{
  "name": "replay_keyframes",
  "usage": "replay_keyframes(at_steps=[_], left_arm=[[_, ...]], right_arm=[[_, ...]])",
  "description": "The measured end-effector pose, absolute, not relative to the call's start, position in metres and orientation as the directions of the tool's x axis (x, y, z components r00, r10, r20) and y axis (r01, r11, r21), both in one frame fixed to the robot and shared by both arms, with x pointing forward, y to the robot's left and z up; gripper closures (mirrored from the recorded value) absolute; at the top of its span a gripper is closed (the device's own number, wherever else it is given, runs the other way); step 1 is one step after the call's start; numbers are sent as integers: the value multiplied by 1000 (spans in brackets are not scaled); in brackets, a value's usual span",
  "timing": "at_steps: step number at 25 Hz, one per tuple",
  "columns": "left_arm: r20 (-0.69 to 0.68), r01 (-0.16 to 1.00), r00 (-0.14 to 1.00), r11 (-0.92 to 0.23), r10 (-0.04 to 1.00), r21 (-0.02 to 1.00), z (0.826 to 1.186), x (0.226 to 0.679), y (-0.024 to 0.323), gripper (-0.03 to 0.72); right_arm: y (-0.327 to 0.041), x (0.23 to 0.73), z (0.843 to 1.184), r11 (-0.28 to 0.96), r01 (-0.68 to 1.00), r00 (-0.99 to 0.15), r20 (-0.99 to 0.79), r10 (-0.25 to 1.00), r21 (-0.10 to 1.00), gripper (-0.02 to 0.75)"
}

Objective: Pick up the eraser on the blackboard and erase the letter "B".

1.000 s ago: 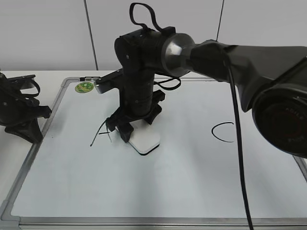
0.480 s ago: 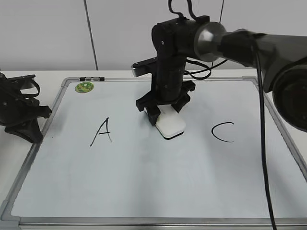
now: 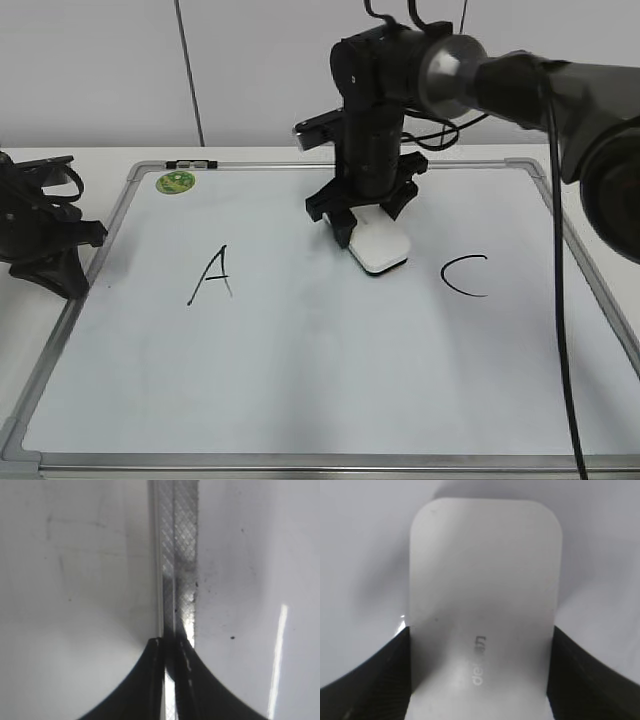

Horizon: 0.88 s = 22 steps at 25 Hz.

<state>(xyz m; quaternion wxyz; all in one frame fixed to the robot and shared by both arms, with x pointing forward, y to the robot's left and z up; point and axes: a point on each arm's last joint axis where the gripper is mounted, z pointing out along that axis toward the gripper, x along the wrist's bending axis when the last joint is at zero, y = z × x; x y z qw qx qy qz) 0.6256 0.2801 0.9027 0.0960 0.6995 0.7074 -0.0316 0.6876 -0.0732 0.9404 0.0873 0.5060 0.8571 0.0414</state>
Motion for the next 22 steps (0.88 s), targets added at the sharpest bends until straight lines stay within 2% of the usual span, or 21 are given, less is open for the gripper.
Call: replay_keyframes(at_steps=[8,12,22], left_arm=[[-180,996,-3,19,984,91,903,626,280,678],[-180,996,-3,19,984,91,903,626,280,678],[-178,996,-1,18,984,91,903,626,280,678]], right_arm=[[-84,678,1025,487,814,-463,-151,873,318,195],[-91,673,1052,495,790,-456,-192,869,362,195],[-121,660,1076,484,798,-421,-241,874,359,195]])
